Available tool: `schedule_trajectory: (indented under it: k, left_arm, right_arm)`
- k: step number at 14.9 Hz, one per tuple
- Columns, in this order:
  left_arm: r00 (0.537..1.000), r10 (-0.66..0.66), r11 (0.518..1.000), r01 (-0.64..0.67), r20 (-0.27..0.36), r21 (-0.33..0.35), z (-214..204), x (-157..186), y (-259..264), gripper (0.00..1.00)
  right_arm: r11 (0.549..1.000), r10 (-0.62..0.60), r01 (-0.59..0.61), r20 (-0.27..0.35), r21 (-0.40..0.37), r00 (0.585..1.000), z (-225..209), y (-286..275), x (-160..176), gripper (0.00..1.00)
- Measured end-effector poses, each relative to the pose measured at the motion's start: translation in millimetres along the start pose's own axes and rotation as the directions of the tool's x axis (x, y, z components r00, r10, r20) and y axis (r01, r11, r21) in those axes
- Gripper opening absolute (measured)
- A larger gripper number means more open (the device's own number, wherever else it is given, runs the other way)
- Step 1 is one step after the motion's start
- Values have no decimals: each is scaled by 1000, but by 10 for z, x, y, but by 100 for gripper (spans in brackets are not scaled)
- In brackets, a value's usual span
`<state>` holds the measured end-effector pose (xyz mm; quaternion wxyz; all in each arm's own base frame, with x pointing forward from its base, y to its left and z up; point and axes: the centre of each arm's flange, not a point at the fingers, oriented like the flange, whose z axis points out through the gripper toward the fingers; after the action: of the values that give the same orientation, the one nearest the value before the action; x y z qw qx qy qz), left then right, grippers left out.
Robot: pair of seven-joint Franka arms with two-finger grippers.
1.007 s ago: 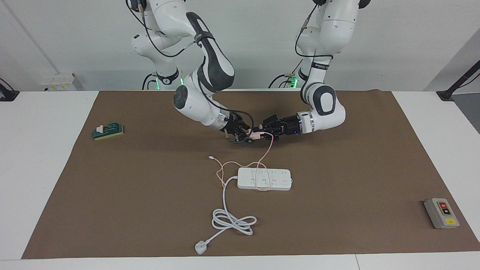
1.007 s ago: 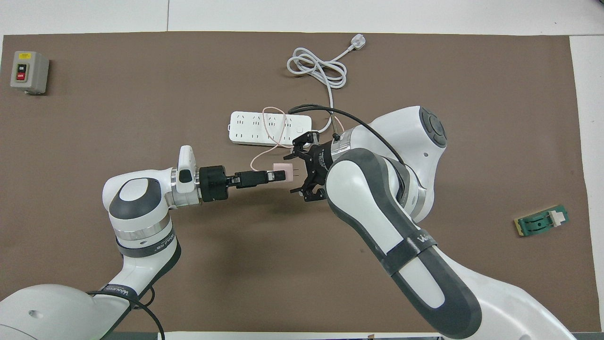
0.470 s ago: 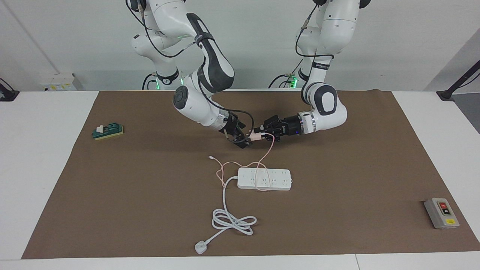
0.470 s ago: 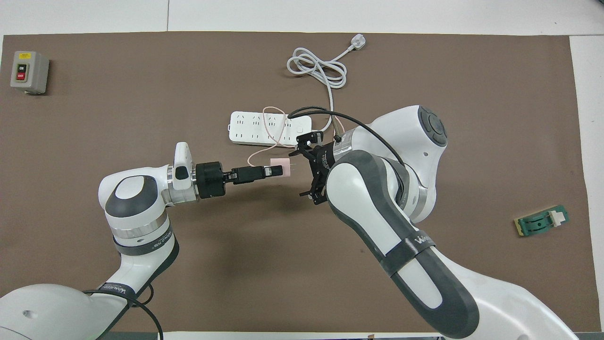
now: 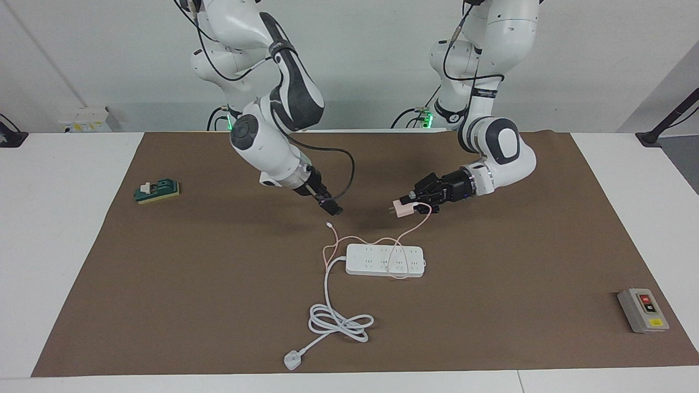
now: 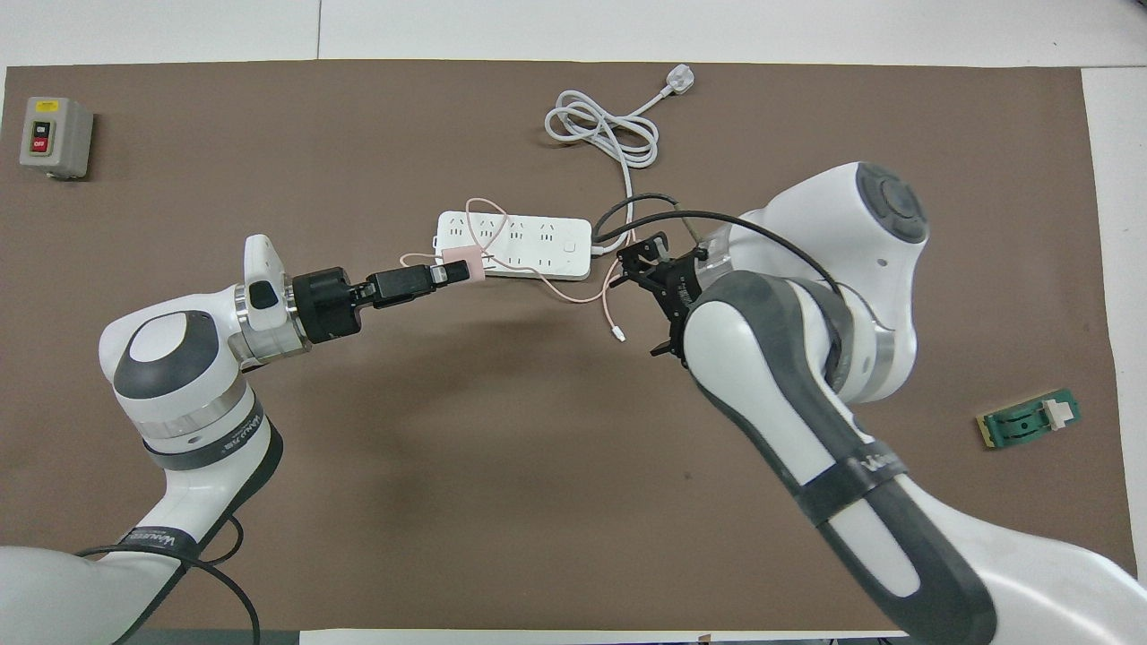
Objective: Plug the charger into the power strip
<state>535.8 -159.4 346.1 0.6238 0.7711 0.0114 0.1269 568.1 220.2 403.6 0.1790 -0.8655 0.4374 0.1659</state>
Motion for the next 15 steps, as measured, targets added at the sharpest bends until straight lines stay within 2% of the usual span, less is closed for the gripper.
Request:
schedule_trajectory:
  k: [2, 4, 5, 6, 7, 9, 10, 12, 15]
  left_arm:
    - [1000, -1, 999, 1, 16, 39, -175, 230, 236, 32]
    - [999, -26, 996, 23, 31, 89, -359, 471, 554, 32]
    - [999, -43, 993, 39, 31, 112, -437, 578, 715, 32]
    - [998, -61, 990, 56, 32, 132, -486, 657, 860, 32]
    - [996, -82, 985, 76, 34, 153, -509, 716, 994, 32]
    - [991, -125, 972, 115, 37, 203, -538, 822, 1242, 32]
    - [989, -144, 963, 131, 36, 237, -558, 875, 1366, 32]
    - [985, -171, 931, 152, 30, 332, -608, 984, 1650, 32]
    - [980, -197, 836, 147, 39, 529, -707, 1076, 2208, 32]
  right_arm:
    - [994, -111, 111, 7, 8, 994, -446, 227, 351, 100]
    - [980, -197, 197, -11, 21, 980, -856, 460, 627, 100]
    - [970, -242, 242, -42, -7, 969, -983, 556, 719, 100]
    - [953, -301, 296, -87, -66, 950, -1055, 623, 781, 100]
    - [924, -374, 357, -125, -141, 919, -1088, 664, 812, 100]
    - [841, -523, 480, -143, -250, 840, -1131, 695, 821, 100]
    - [807, -571, 523, -140, -274, 809, -1170, 712, 840, 100]
    - [773, -620, 567, -148, -285, 771, -1372, 814, 1011, 100]
    - [701, -704, 649, -140, -294, 697, -1753, 970, 1293, 100]
